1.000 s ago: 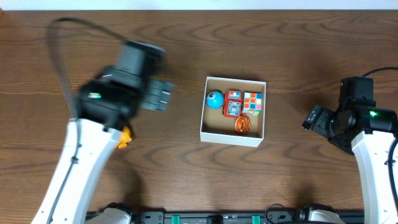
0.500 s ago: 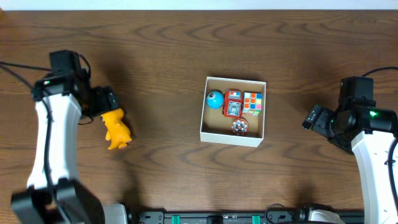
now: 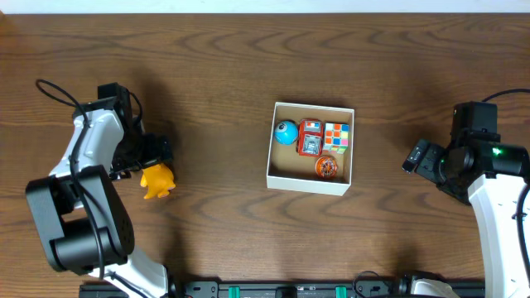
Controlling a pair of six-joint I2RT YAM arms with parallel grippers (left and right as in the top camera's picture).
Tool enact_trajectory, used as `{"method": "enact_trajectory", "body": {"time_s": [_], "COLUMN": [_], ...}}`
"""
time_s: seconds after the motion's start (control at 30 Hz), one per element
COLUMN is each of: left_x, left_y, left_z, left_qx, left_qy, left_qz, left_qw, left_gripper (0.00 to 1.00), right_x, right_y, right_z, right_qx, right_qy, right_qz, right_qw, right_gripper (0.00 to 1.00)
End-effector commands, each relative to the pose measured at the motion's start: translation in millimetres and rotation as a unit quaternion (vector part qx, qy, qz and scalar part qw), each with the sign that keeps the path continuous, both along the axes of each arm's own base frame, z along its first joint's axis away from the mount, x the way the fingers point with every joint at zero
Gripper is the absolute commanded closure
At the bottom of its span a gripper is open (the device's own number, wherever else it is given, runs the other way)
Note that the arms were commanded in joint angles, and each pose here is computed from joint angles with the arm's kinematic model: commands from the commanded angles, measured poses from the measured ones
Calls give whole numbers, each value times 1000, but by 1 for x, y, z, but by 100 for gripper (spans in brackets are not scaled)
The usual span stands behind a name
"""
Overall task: Pack container
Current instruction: 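Move the left gripper to the yellow dinosaur toy and grasp it, then lift the dinosaur with the left gripper and carry it over the box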
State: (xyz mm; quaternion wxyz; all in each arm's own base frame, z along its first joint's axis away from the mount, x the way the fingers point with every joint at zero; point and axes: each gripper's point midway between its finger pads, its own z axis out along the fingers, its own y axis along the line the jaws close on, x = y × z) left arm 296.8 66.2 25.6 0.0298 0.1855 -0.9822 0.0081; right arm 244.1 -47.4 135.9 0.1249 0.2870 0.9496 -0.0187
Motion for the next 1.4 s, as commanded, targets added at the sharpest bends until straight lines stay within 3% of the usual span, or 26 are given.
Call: {"method": "enact_trajectory", "body": {"time_s": [0.0,0.23,0.3,0.47,0.6,0.8,0.97,1.1,1.37], "left_x": [-3,-7,-7,-8,4,24,40,45,24], "left_y": [-1,-2,-2,-6,-21,-39,-79,-135,-258], "left_z": [-8,-13,-13,-11,1,46,107,159,197], "left_qx": [-4,-7,-7,-18,-62,-66,-58,-58,-70], "left_qy": [13,26,26,27,3,-53,-146,-239,-336], "left_qz": [5,5,5,9,10,-20,-90,-205,-473], "left_qw": [1000,1000,1000,999,998,996,983,947,811], "left_gripper": [1,43,50,57,72,77,77,77,81], "right_x": [0,0,0,0,0,-1,-1,0,0], "right_y": [-2,-2,-2,-2,-2,-2,-2,-2,-2], "right_z": [-1,-1,-1,-1,-1,-1,-1,-1,-1], "right_qx": [-1,-1,-1,-1,-1,-1,-1,-1,-1], "right_qy": [2,3,3,2,3,4,4,3,3], "right_qz": [5,5,5,5,5,5,5,5,5], "right_qw": [1000,1000,1000,1000,1000,1000,1000,1000,1000], "right_gripper": [1,1,1,1,1,1,1,1,1]}}
